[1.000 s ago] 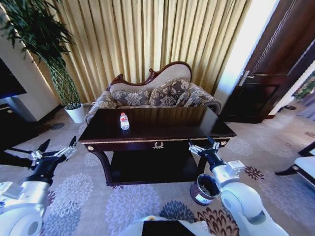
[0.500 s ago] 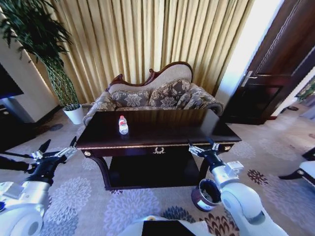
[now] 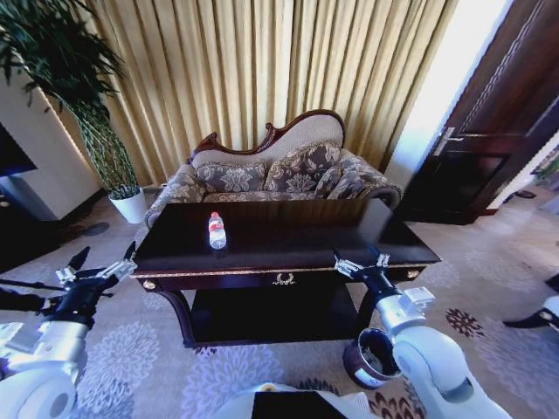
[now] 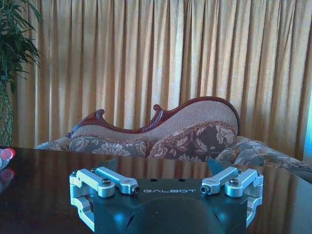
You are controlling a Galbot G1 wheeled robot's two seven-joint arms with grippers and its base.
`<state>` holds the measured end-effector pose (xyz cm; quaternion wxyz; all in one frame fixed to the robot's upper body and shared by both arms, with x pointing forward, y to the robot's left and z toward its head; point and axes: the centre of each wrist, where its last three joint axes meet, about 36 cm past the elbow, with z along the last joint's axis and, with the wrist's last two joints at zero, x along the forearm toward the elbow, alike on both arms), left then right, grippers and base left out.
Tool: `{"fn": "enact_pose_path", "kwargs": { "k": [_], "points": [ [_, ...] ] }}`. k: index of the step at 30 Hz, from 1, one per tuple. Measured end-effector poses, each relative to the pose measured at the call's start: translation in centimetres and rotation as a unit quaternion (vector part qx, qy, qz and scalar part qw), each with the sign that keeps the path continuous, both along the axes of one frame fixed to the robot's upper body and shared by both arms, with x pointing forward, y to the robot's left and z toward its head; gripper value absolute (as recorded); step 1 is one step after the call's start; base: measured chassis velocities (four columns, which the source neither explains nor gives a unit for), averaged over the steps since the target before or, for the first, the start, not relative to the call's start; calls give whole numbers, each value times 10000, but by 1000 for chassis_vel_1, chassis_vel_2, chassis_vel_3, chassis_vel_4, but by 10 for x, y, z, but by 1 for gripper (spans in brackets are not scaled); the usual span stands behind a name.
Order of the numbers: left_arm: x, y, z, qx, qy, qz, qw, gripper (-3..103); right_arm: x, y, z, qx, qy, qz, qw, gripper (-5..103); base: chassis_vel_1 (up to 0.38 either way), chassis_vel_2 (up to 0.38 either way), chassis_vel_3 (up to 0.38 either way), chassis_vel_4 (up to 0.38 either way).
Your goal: Move to the front of the table and place the trash on the table into the trash bin.
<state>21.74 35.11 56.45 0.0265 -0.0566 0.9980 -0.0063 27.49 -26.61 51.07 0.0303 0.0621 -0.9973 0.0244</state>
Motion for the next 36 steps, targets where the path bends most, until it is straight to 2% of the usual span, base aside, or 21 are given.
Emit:
{"fn": "enact_pose_path", "kwargs": {
  "k": [13, 19, 23, 25, 26, 30, 31, 36],
  "points": [
    [4, -3, 1, -32, -62, -21, 10000, 100, 1, 2, 0, 72, -42, -10, 10000, 100, -53, 68, 60, -65],
    [27, -8, 14, -101, -252, -9, 9996, 100, -1, 3, 0, 120, -64, -86, 9999, 100, 0, 0, 0, 0],
    [55, -10, 12, -204, -32, 434, 9988, 100, -5, 3, 2, 118, -51, -176, 9998, 100, 0, 0, 0, 0],
    [61, -9, 10, -204, 11, 494, 9986, 100, -6, 3, 2, 117, -45, -193, 9997, 100, 0, 0, 0, 0],
    [73, -8, 7, -172, 105, 555, 9983, 100, -7, 3, 2, 124, -44, -243, 9996, 100, 0, 0, 0, 0],
    [92, -7, 1, -134, 239, 540, 9982, 100, -7, 4, 1, 155, -37, -327, 9993, 100, 0, 0, 0, 0],
    [105, -8, -3, -145, 320, 518, 9980, 100, -8, 4, 1, 166, -23, -365, 9992, 100, 0, 0, 0, 0],
    [139, -22, -16, -244, 545, 370, 9975, 100, -10, 3, 0, 159, 6, -443, 9989, 100, 0, 0, 0, 0]
  ]
}}
